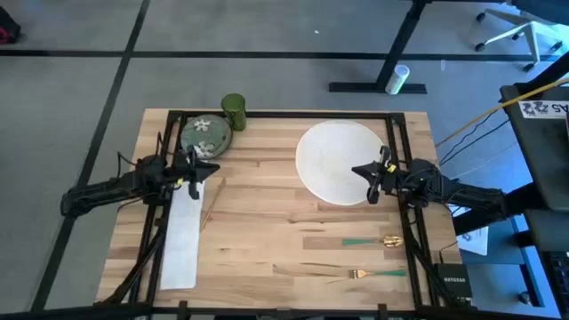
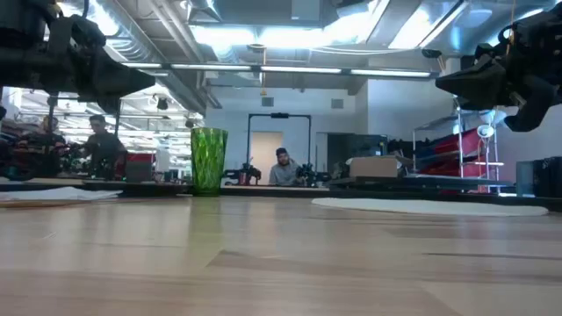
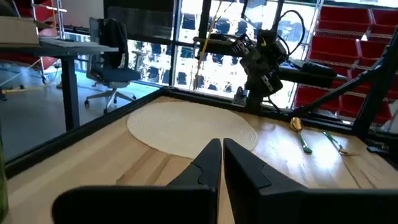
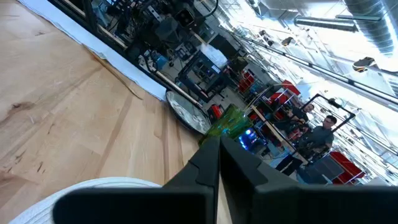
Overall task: Set table place
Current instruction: Move the white table mat to the center of the table, then put the gold table knife on the white table mat
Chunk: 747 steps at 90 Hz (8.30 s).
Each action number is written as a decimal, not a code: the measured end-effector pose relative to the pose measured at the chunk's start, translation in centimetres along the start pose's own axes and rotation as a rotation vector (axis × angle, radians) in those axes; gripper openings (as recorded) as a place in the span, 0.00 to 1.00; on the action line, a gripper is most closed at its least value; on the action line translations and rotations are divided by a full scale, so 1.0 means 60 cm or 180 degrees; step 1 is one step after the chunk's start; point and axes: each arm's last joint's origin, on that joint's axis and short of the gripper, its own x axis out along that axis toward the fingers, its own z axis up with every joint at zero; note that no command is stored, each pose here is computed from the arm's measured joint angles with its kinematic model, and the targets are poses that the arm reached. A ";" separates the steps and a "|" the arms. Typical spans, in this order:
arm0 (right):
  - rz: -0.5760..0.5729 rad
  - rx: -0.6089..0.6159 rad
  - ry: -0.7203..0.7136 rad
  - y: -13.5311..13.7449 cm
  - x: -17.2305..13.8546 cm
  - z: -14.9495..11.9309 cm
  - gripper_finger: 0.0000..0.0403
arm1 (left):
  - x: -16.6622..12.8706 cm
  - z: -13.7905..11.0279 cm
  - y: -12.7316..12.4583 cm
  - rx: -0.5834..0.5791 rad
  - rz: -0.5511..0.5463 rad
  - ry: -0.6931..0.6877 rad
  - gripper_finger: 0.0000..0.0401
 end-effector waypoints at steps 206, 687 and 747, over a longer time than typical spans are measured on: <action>0.0149 0.1147 0.0182 -0.051 -0.012 0.058 0.00 | 0.461 0.035 0.016 0.1515 -0.0284 0.1888 0.00; 0.1464 0.0851 0.0293 0.030 0.164 0.075 0.00 | 0.121 0.023 -0.157 -0.1005 0.0159 0.2633 0.00; 0.1500 0.0845 0.0349 0.032 0.163 0.073 0.00 | 0.082 0.003 -0.140 -0.1764 0.1612 0.4090 0.02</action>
